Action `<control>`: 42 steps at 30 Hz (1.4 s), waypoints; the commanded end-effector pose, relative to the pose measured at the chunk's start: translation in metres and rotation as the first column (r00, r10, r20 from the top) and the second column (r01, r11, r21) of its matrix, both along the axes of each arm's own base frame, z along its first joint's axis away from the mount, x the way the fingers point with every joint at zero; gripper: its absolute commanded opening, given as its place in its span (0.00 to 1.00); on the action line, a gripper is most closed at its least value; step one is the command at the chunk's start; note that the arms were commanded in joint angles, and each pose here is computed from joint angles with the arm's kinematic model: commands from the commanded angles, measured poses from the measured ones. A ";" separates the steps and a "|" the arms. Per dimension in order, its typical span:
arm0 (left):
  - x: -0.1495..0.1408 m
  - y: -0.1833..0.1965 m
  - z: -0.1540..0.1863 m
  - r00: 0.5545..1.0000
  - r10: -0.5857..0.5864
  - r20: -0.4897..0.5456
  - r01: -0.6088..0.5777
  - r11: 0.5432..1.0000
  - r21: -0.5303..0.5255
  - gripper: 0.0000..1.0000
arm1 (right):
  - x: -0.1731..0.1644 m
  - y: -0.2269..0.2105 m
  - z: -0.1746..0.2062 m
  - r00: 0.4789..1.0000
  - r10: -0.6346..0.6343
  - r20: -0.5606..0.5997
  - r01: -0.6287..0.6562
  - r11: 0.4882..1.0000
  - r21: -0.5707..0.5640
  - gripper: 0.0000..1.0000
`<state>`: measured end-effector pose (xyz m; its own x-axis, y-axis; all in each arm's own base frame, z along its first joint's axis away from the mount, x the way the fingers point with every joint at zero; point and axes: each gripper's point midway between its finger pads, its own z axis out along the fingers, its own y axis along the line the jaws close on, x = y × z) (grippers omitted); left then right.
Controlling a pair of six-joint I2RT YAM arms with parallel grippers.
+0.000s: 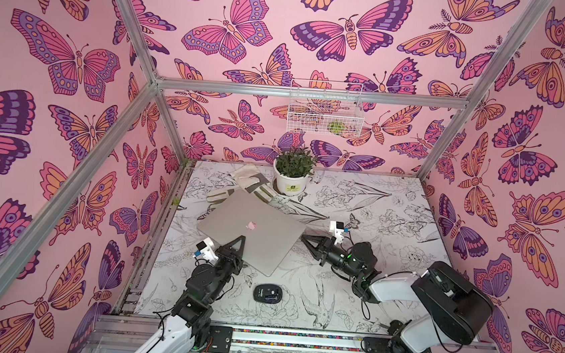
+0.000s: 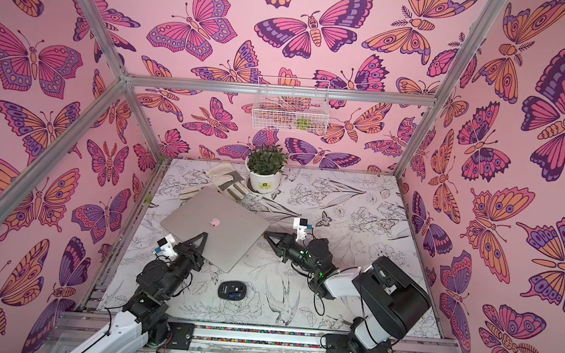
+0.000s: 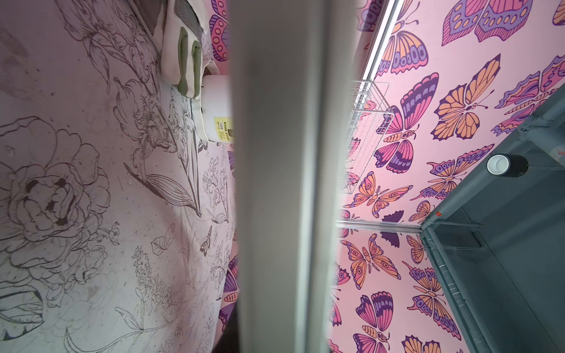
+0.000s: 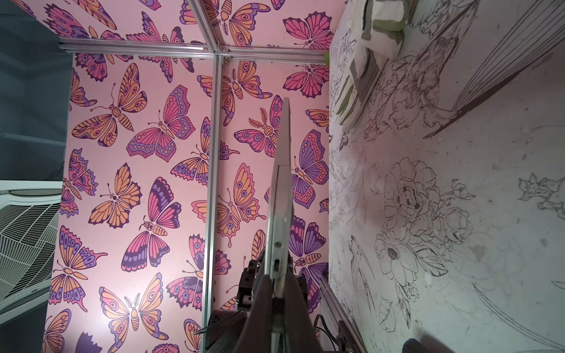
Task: Insert the wireless mouse receiver into the laptop
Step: Adjust the USB plug in the USB port.
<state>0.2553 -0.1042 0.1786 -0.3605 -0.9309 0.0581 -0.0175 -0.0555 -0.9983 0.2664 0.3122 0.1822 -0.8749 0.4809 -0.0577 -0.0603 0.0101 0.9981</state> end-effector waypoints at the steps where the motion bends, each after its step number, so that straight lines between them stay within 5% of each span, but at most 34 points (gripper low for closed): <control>1: -0.004 0.003 0.028 0.992 0.008 0.126 -0.006 1.000 -0.016 0.00 | -0.003 0.005 0.027 0.996 0.016 0.087 -0.019 0.999 0.037 0.00; 42: -0.003 0.002 0.030 0.993 0.007 0.117 -0.013 0.999 0.049 0.00 | 0.002 0.001 0.052 0.988 -0.030 0.151 0.020 0.997 0.073 0.00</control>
<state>0.2537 -0.1034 0.1773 -0.3601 -0.9319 0.0421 -0.0181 -0.0382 -0.9991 0.2707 0.3133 0.1851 -0.8613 0.5010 -0.0851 -0.0765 0.0376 0.9964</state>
